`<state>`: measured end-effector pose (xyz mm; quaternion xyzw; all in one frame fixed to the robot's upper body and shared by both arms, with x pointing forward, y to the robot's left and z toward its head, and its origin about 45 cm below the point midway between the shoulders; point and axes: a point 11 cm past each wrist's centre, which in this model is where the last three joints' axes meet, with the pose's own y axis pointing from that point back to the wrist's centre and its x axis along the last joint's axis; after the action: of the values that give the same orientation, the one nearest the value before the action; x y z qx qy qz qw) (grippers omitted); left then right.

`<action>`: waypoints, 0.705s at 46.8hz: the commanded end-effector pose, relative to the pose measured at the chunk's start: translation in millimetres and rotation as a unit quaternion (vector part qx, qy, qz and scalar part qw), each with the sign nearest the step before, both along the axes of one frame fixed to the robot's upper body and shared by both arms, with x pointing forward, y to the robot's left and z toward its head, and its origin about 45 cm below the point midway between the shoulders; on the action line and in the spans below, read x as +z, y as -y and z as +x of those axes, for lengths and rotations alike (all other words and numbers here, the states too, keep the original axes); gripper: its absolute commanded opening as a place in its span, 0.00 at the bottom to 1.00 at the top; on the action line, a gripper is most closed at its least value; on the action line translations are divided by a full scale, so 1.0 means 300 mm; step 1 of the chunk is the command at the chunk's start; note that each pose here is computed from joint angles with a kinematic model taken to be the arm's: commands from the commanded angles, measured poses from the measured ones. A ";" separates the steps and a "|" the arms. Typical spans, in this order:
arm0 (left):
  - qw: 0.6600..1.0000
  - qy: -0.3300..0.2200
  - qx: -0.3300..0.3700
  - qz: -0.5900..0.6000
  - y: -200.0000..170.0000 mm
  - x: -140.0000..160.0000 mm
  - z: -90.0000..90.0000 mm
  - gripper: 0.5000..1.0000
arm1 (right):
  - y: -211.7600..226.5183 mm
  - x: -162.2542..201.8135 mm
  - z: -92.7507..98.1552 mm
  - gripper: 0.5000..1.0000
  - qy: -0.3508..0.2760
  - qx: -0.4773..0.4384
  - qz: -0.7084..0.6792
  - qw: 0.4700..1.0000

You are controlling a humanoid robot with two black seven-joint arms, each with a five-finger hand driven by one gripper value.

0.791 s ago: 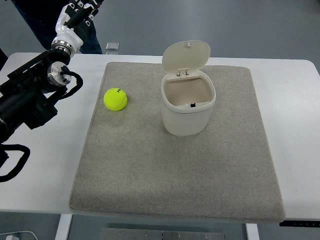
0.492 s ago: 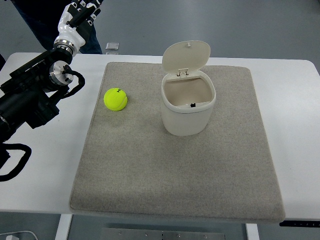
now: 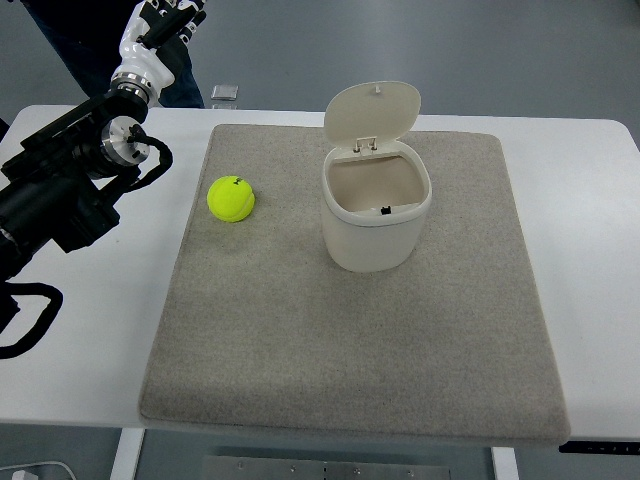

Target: Put tennis ball into box with left hand

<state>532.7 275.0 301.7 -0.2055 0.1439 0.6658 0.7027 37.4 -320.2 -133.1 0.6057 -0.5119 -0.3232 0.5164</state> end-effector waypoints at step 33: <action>0.979 -0.067 -0.107 0.159 0.136 0.066 0.010 0.99 | 0.000 0.000 0.000 0.88 0.000 0.000 0.000 1.000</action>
<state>536.7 238.3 323.6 -0.0514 0.0976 0.6201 0.7767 37.4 -320.2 -133.2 0.6057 -0.5118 -0.3232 0.5164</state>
